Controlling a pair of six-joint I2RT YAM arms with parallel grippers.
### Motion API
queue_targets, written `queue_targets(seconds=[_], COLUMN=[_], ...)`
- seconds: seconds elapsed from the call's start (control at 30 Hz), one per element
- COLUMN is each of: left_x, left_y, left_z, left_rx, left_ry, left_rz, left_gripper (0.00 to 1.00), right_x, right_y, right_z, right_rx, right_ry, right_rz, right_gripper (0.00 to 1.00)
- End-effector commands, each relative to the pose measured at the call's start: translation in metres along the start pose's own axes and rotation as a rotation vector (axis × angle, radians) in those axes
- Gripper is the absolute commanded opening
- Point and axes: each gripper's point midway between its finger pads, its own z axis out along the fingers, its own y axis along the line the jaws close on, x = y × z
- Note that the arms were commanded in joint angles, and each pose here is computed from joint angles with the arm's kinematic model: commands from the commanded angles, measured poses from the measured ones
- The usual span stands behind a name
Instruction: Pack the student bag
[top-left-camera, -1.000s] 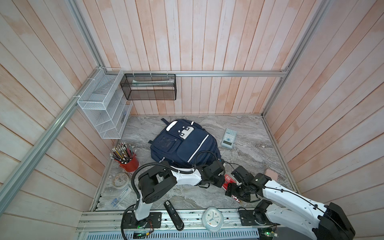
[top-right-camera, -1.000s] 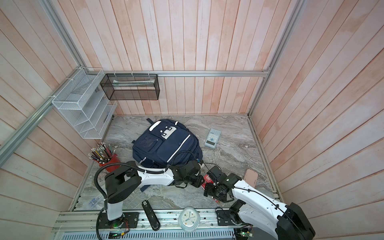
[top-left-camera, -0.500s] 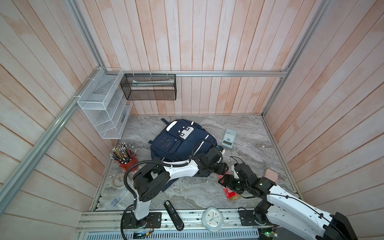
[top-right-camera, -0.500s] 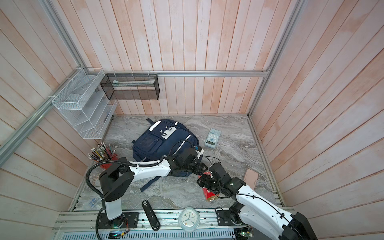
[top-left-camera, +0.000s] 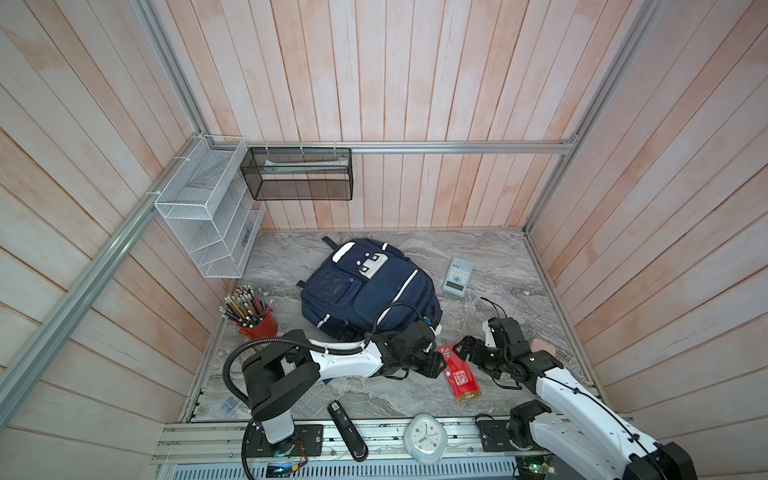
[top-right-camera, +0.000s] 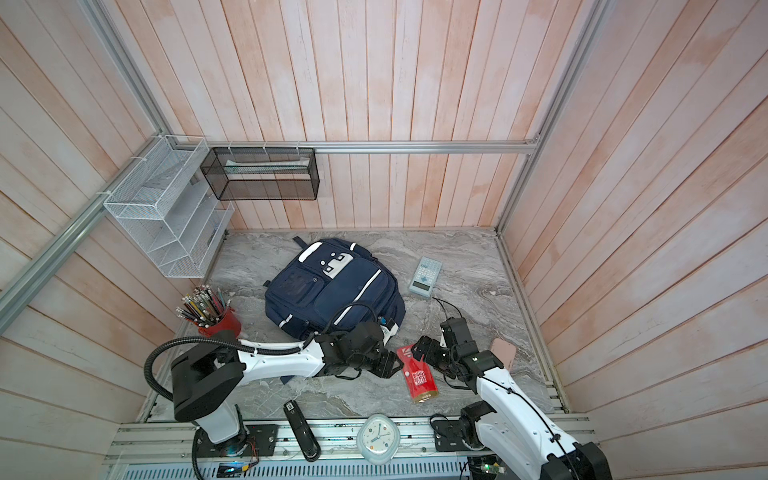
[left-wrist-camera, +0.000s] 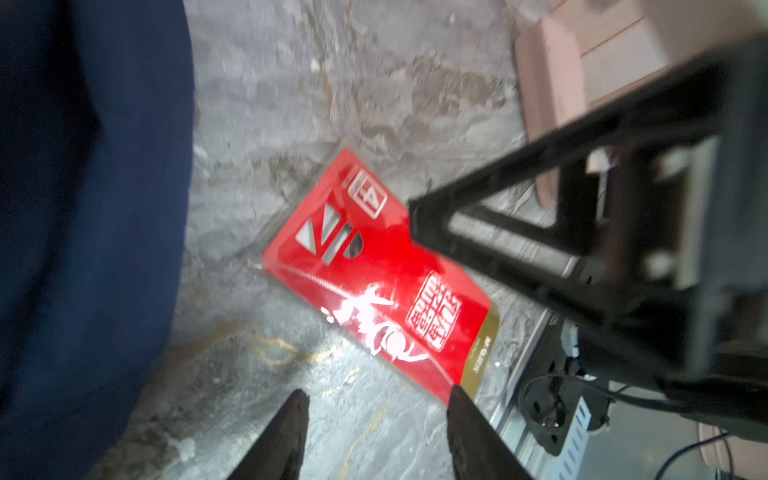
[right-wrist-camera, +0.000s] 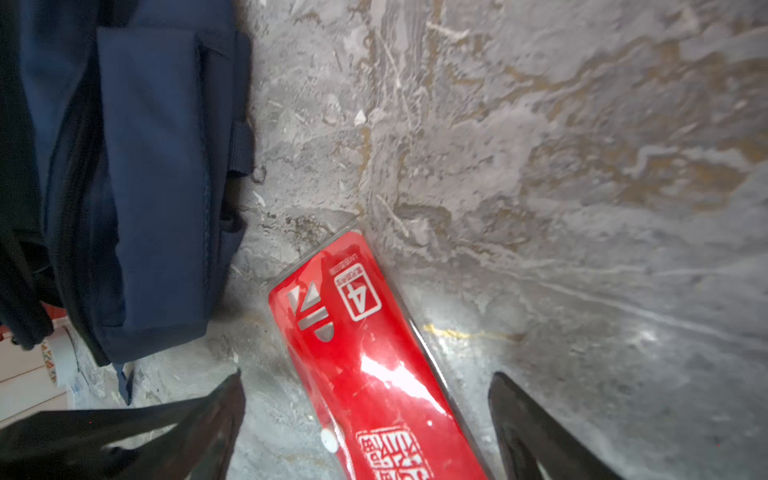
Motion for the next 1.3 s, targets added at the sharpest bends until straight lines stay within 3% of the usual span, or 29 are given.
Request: queue_targets(seconds=[0.0,0.23,0.37,0.47,0.6,0.8,0.93,1.1,1.27], left_x=[0.002,0.001,0.003,0.006,0.010,0.014,0.012,0.005,-0.021], left_y=[0.001,0.011,0.025,0.034,0.035,0.036,0.034,0.030,0.006], left_z=[0.018,0.040,0.053,0.058,0.062,0.061,0.060,0.056,0.028], left_rx=[0.013,-0.020,-0.012,-0.001,0.007,0.014,0.015,0.024,0.056], left_ry=[0.000,0.022,0.041,0.051,0.061,0.068,0.062,0.050,-0.013], left_rz=[-0.032,-0.037,-0.084,-0.114,-0.121,-0.125,-0.124,-0.117,-0.074], left_gripper=[0.54,0.52,0.47,0.42,0.33,0.30,0.30,0.30,0.35], right_x=[-0.002,0.032,0.054,0.058,0.044,0.020,0.019,0.024,0.002], right_y=[0.000,-0.003,0.000,0.013,0.025,0.030,0.018,0.016,0.024], right_z=[0.002,0.016,0.027,0.028,0.023,0.017,0.019,0.019,-0.005], right_rx=[-0.015,-0.035,-0.087,-0.176,-0.256,-0.320,-0.291,-0.289,-0.253], right_ry=[-0.012,0.141,0.255,0.272,0.172,-0.019,-0.052,-0.037,-0.130], right_rz=[-0.039,-0.028,-0.042,-0.053,-0.063,-0.028,-0.002,-0.004,-0.014], right_gripper=[0.92,0.91,0.82,0.75,0.60,0.36,0.29,0.07,0.00])
